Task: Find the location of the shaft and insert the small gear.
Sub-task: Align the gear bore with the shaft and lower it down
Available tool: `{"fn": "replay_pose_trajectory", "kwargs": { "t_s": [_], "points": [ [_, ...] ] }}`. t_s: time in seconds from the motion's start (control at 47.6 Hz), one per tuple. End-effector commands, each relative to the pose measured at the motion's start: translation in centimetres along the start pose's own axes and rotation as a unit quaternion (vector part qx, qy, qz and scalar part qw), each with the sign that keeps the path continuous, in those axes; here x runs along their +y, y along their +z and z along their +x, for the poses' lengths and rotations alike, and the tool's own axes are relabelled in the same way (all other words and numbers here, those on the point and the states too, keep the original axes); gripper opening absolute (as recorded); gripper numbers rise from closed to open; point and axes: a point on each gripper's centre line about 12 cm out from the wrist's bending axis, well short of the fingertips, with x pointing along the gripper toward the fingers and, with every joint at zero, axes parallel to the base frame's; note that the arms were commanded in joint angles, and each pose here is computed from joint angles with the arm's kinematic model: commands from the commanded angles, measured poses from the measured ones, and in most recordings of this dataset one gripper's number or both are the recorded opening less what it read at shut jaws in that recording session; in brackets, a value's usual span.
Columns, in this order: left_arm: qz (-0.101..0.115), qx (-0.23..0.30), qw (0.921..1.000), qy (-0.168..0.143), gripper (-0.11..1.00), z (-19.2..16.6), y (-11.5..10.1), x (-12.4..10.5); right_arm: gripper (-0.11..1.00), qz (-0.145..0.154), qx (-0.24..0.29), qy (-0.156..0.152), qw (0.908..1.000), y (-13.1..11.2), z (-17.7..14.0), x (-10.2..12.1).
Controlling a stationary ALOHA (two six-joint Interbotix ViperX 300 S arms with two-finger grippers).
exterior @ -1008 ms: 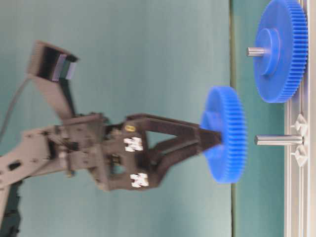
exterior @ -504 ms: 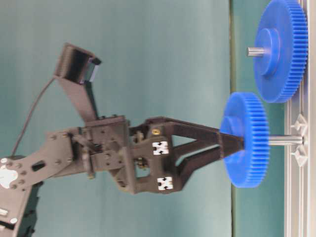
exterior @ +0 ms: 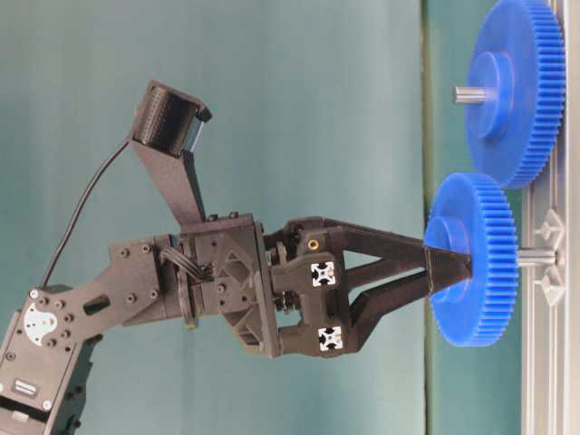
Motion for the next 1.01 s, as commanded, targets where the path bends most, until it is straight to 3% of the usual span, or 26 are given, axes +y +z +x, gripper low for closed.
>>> {"fn": "replay_pose_trajectory", "kwargs": {
  "t_s": [0.0,0.567,0.987],
  "points": [
    [-0.004,-0.004,1.0,0.003,0.63,-0.2,-0.3,0.5,-0.01,0.007,-0.009,0.0,0.9999,0.6,0.1,0.0],
    [-0.041,0.002,0.9991,0.013,0.63,-0.4,-1.5,3.9,-0.01,0.006,-0.017,0.001,0.9998,0.8,-0.3,0.0],
    [-0.031,0.004,0.9994,0.013,0.63,-0.2,-1.5,4.0,-0.01,0.007,-0.019,0.001,0.9998,0.9,-0.4,0.1]
  ]
}}
